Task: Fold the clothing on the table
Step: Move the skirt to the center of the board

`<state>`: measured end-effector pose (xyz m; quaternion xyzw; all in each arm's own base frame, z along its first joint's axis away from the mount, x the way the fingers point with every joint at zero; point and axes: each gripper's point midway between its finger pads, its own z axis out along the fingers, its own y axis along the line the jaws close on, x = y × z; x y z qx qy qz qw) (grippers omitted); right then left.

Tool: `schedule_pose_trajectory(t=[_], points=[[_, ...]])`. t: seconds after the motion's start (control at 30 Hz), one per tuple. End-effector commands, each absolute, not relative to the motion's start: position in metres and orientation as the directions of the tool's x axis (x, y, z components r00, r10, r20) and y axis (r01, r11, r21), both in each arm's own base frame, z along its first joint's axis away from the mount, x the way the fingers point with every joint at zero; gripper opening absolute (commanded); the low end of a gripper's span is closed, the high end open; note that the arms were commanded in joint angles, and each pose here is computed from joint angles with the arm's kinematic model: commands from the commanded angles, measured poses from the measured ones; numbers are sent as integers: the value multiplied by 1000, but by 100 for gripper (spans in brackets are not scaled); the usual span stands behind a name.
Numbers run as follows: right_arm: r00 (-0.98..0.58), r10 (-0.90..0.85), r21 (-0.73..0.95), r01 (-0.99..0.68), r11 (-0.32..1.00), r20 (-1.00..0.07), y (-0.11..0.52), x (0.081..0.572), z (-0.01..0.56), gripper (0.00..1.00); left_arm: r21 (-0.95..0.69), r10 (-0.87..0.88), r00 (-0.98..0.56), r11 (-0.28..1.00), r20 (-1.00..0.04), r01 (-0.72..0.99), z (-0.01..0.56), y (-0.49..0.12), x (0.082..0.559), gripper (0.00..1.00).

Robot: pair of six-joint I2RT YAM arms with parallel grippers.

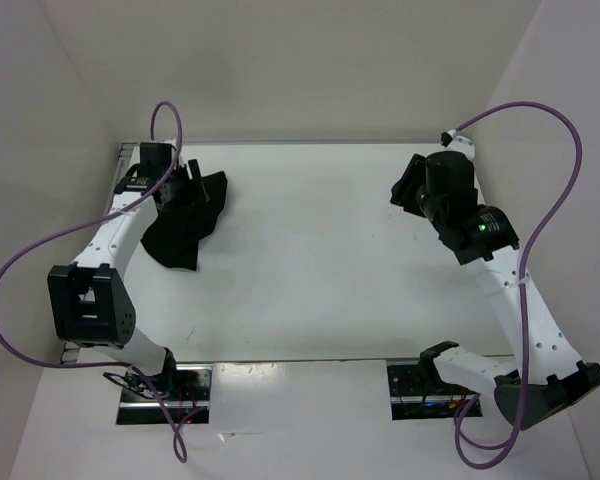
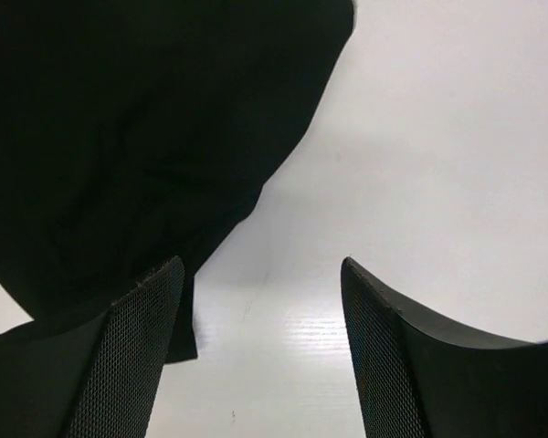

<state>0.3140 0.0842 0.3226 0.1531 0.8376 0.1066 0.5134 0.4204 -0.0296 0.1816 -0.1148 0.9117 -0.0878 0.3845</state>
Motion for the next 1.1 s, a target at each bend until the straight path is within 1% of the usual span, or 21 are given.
schedule_pose_trajectory(t=[0.0,0.07,0.13,0.17,0.23,0.33,0.4,0.5,0.57,0.6,0.63,0.67,0.7,0.73,0.77,0.83,0.87,0.93,0.97,1.0,1.07], points=[[-386,381,357,135,924,-840,85,321,331,52,-214,-279,-706,960,-651,-182,162,-22,411,77],[-385,381,357,135,924,-840,84,319,330,52,-216,-319,-710,948,-628,-235,151,-14,405,77],[-395,377,352,139,926,-837,84,319,325,52,-184,-365,-705,929,-607,-323,135,4,400,77],[-388,380,356,136,925,-840,83,317,327,52,-138,-375,-710,919,-596,-370,125,18,391,77],[-395,377,352,139,926,-837,83,317,323,52,-104,-390,-724,907,-569,-407,111,27,386,77],[-411,372,343,146,928,-833,82,315,317,52,-57,-399,-759,899,-514,-434,88,34,375,77],[-411,372,343,146,928,-832,82,315,317,52,-29,-400,-783,897,-477,-441,75,36,367,75],[-412,371,342,146,928,-832,81,312,318,52,-39,-405,-830,905,-383,-424,48,26,359,71],[-400,374,342,152,927,-837,79,311,321,52,-36,-396,-852,912,-341,-409,35,23,354,68],[-401,366,334,148,931,-840,78,311,321,52,-19,-388,-869,915,-307,-402,24,23,349,54],[-404,363,327,158,932,-840,76,310,319,52,-26,-368,-879,925,-304,-379,24,17,353,39],[-402,358,319,163,934,-843,73,310,319,52,-95,-303,-909,953,-287,-287,32,-11,360,0],[-402,358,319,163,934,-843,73,310,319,52,-134,-257,-919,965,-300,-226,42,-25,364,0],[-410,355,315,166,935,-840,73,310,315,52,-181,-225,-909,969,-350,-170,63,-41,378,0],[-401,358,320,163,934,-843,74,311,317,52,-257,-156,-901,965,-404,-52,92,-79,381,0],[-409,356,315,165,934,-841,74,311,313,52,-316,-85,-871,945,-483,83,133,-117,386,0],[-420,353,315,161,935,-836,76,313,310,52,-370,-37,-830,906,-556,207,176,-149,387,0],[-419,354,315,160,935,-836,77,316,310,52,-429,-16,-791,847,-611,314,216,-171,385,0],[-419,354,315,160,935,-836,77,316,310,52,-470,-5,-768,792,-641,388,241,-187,377,0],[-423,354,319,153,935,-834,78,316,309,52,-469,-2,-731,769,-682,434,267,-191,377,0],[-430,351,315,156,936,-832,79,318,305,52,-457,-13,-684,753,-729,473,298,-191,372,0]])
